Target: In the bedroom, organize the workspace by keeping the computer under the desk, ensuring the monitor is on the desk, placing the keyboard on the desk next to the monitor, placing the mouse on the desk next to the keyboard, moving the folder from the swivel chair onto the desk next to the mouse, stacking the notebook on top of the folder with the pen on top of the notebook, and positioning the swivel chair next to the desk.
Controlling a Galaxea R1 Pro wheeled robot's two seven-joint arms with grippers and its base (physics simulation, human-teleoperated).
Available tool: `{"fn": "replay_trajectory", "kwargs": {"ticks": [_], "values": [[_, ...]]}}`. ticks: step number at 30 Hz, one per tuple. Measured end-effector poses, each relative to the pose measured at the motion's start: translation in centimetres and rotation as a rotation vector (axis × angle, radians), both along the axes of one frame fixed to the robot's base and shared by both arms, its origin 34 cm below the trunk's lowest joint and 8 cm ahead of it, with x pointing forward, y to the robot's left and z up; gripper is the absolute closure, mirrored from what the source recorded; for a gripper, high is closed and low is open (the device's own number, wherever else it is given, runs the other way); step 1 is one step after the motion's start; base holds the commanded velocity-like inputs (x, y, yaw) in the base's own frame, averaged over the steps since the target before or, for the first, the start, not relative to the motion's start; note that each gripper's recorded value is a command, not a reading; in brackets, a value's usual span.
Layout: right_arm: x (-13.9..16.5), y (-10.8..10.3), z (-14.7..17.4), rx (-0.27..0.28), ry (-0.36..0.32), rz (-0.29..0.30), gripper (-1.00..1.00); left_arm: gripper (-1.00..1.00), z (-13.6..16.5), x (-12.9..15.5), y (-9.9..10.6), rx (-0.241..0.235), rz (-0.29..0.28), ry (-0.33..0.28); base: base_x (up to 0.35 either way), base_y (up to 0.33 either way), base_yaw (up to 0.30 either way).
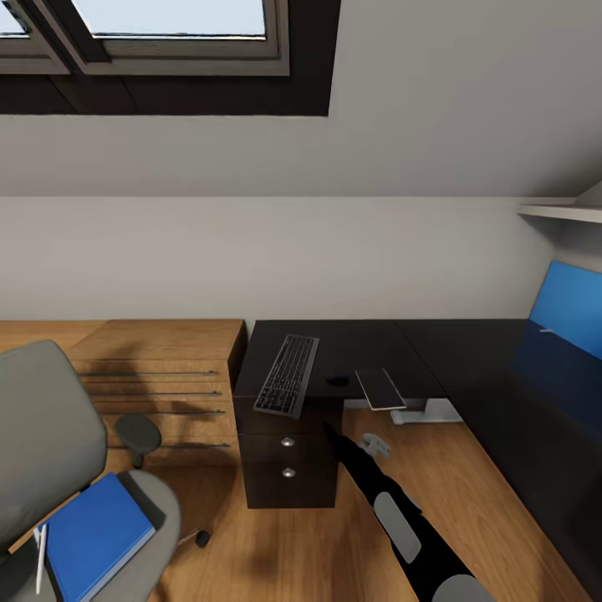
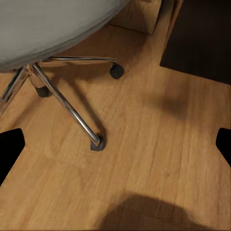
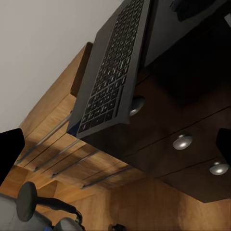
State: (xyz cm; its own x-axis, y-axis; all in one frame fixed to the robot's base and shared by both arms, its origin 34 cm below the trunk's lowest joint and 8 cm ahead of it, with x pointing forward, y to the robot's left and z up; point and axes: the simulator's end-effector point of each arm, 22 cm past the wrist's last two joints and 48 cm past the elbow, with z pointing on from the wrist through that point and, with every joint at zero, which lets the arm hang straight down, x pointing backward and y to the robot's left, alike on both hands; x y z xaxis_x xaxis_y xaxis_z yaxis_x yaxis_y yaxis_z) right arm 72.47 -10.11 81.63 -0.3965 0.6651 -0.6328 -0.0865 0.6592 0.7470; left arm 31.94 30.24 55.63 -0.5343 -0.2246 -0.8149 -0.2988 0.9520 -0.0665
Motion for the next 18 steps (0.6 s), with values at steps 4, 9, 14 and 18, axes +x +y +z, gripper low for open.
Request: {"fn": "replay_trajectory", "kwargs": {"ticks": [4, 9, 14, 18], "values": [[0.0, 0.1, -0.7, 0.0, 0.0, 0.0, -1.0, -1.0, -0.9, -0.3, 1.1, 0.002, 0.02, 0.015, 0.0, 0.0, 0.0], [0.0, 0.0, -1.4, 0.0, -0.003, -0.003, -1.0, -1.0, -1.8, -0.4, 1.6, 0.003, 0.026, 0.021, 0.0, 0.0, 0.0], [0.0, -0.1, -2.3, -0.001, -0.002, -0.006, -1.0, -1.0, -2.6, -0.3, 1.6, 0.003, 0.025, 0.019, 0.0, 0.0, 0.0], [0.0, -0.2, -3.0, -0.002, -0.001, -0.007, -1.0, -1.0, -3.0, 0.7, 0.6, -0.009, 0.006, -0.001, 0.0, 0.0, 0.0]]}}
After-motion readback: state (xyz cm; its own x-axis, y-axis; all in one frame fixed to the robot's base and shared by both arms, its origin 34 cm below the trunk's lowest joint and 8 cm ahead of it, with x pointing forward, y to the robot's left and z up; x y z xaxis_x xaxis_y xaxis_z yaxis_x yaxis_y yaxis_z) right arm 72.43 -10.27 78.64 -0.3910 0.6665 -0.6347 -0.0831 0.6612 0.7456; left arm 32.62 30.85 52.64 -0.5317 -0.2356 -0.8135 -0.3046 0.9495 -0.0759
